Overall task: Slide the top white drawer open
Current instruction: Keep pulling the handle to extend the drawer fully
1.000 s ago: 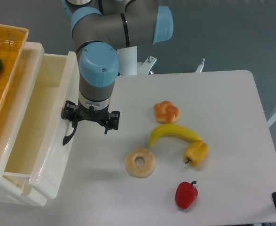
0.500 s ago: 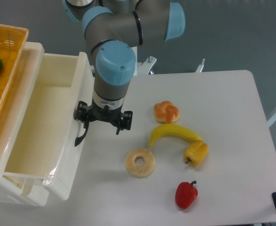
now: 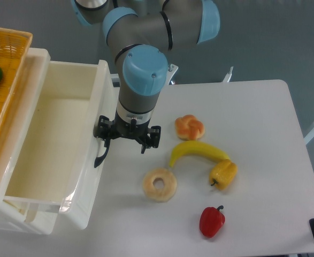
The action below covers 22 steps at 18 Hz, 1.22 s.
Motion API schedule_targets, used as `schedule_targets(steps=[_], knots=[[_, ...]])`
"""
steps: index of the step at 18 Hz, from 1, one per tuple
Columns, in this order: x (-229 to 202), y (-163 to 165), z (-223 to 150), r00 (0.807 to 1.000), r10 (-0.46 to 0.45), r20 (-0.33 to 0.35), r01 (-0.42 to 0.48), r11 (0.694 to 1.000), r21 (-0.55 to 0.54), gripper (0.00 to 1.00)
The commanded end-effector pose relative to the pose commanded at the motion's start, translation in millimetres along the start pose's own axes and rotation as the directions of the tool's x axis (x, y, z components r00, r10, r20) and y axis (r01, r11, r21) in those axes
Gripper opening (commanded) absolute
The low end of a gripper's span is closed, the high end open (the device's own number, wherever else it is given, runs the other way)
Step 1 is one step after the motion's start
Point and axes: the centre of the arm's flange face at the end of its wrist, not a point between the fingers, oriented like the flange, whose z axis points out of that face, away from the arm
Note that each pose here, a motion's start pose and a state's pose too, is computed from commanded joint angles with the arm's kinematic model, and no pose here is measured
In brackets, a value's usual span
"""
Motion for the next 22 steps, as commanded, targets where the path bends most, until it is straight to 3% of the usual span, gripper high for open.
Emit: schedule_targets(steps=[13,22], knots=[[-18,2,-2,0.999,-0.032,-0.022,0.033,0.999,0.012,1.0],[-19,1,-2,0.995,-0.047,-0.093,0.051,0.998,0.04,1.0]])
